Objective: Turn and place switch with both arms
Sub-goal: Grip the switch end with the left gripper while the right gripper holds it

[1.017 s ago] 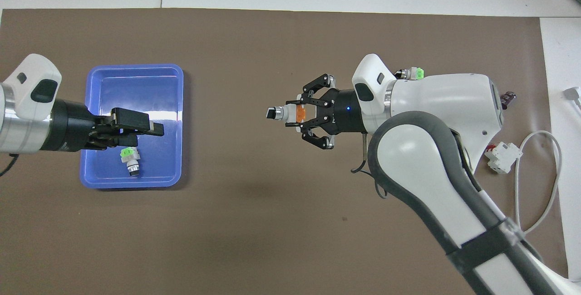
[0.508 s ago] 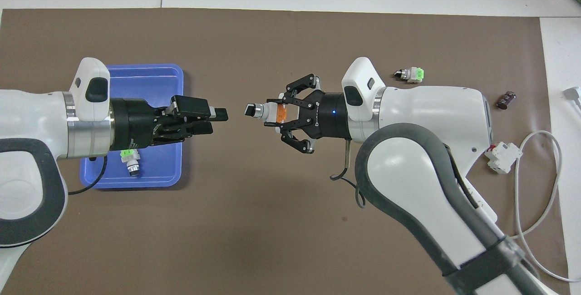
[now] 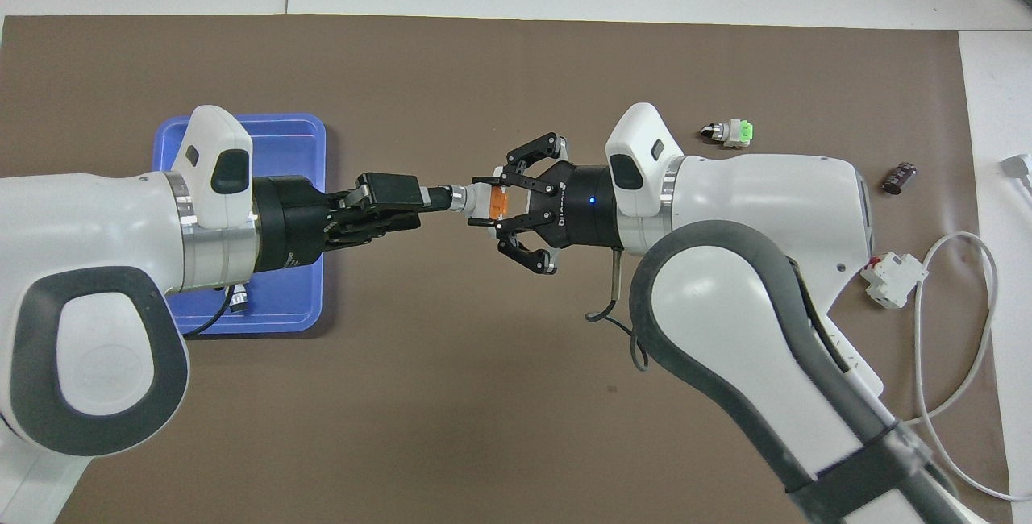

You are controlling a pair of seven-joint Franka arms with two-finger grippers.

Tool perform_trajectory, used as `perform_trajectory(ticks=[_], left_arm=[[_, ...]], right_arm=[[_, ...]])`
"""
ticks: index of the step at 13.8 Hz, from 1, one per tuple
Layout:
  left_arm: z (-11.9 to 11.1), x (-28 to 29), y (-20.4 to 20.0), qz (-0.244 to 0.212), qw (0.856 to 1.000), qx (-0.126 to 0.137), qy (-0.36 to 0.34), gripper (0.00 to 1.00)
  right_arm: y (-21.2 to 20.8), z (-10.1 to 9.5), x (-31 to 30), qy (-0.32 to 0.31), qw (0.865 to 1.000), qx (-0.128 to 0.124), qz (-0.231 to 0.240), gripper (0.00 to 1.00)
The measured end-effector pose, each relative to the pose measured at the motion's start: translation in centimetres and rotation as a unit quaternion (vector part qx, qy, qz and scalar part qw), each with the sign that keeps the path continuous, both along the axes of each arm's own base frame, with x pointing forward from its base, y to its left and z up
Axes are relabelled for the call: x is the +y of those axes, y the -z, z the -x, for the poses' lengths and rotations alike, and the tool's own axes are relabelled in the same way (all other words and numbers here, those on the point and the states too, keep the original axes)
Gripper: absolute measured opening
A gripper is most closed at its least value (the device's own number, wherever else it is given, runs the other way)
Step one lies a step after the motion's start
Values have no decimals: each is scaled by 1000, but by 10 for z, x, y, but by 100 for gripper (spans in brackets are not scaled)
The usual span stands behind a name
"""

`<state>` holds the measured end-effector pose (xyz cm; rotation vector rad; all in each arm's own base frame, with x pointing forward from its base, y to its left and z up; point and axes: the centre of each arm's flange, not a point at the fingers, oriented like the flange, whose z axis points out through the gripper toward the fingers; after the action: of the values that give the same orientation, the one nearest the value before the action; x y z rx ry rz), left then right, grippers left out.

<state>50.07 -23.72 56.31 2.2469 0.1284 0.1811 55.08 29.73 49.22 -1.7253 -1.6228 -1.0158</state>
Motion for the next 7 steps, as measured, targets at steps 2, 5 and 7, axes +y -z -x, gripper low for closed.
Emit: perform_trajectory(ticks=[2,5,7], left_arm=[[-2,2,1,-6,1000,-23,17,55],[-10,3,10,-16,998,-54,23,52],[-17,1,15,-20,997,-66,21,51]], right_arm=[[0,0,0,4,1000,6,-1,41],[-5,0,-1,21,1000,13,-4,41],[-6,-1,-3,28,1000,8,-4,41]])
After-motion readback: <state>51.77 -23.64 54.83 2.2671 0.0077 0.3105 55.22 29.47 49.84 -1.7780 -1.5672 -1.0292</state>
